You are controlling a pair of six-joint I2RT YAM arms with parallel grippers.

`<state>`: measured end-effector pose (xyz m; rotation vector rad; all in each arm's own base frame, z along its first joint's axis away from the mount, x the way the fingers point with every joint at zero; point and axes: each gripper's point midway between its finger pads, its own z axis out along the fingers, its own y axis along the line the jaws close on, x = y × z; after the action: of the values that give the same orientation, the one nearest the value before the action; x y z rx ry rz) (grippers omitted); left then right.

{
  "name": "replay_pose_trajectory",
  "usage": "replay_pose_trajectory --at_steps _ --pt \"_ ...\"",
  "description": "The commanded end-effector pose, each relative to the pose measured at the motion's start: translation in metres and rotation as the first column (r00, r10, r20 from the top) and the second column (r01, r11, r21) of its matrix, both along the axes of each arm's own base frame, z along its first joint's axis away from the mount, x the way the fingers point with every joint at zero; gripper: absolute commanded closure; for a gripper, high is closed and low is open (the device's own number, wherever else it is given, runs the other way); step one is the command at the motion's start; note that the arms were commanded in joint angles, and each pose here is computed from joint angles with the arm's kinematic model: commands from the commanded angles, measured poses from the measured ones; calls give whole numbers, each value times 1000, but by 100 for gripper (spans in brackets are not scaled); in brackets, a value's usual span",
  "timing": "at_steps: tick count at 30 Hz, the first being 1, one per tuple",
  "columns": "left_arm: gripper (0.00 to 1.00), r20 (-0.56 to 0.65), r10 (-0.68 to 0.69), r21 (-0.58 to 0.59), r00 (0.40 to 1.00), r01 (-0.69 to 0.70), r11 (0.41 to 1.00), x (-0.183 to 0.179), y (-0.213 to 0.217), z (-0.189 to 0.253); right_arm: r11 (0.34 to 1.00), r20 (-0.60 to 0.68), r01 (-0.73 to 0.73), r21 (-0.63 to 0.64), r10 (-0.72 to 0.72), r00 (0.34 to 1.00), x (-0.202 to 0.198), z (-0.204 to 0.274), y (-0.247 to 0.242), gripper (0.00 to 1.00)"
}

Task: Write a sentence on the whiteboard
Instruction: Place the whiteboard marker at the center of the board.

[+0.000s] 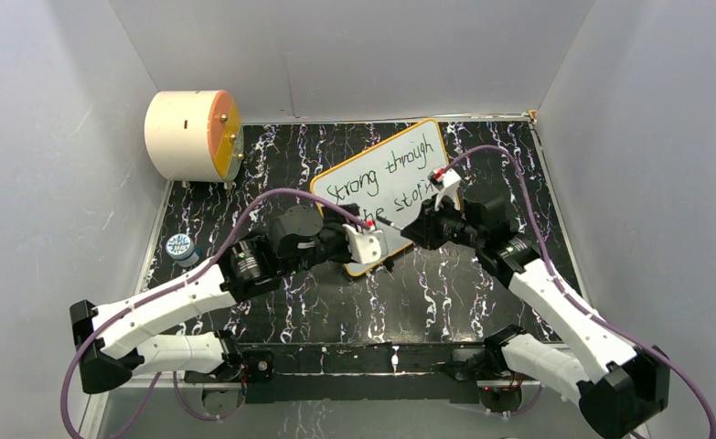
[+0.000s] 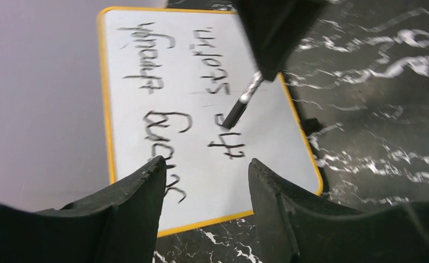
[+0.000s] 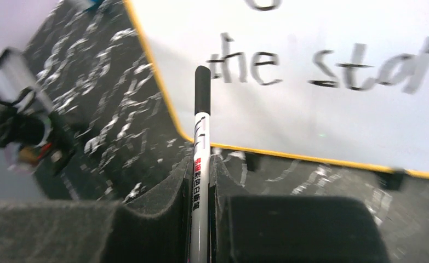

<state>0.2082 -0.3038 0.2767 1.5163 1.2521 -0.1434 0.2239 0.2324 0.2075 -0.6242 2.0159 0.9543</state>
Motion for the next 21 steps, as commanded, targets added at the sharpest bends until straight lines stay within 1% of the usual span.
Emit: replay_pose_trajectory --at_steps 1,4,5,7,9,11,13,15,16,18,19,21 --pt "42 28 276 -199 961 -265 943 33 27 40 939 132 322 -120 -306 943 28 4 -55 100" --pt "40 11 381 -264 924 -365 893 47 47 51 847 181 507 -162 -479 859 36 0 -91 100" --pt "40 -3 406 -285 914 -390 876 52 54 54 805 199 567 -174 -535 821 39 -2 -104 100" --pt "37 -60 467 -344 882 -458 820 66 73 57 705 222 681 -199 -644 732 42 -10 -130 100" --pt "35 -163 524 -400 836 -541 740 83 98 54 607 239 766 -212 -728 643 44 -20 -152 100" --pt "33 -278 568 -454 775 -627 633 99 126 52 528 247 817 -233 -780 575 45 -32 -167 100" --pt "31 -368 586 -503 722 -685 527 108 148 57 452 248 858 -245 -826 507 47 -44 -179 100" --pt "29 -416 604 -539 680 -720 438 111 167 64 397 250 883 -250 -855 455 50 -55 -188 100" --pt "29 -433 625 -552 649 -739 385 112 180 67 370 247 895 -249 -870 428 52 -62 -194 100" --pt "27 -451 646 -570 616 -756 322 109 196 68 330 222 909 -256 -895 387 55 -77 -205 100" --pt "27 -458 642 -609 615 -743 276 107 203 77 308 202 916 -256 -910 363 57 -83 -211 100" --pt "25 -475 657 -626 585 -750 215 102 218 73 271 164 926 -264 -933 320 59 -97 -222 100"
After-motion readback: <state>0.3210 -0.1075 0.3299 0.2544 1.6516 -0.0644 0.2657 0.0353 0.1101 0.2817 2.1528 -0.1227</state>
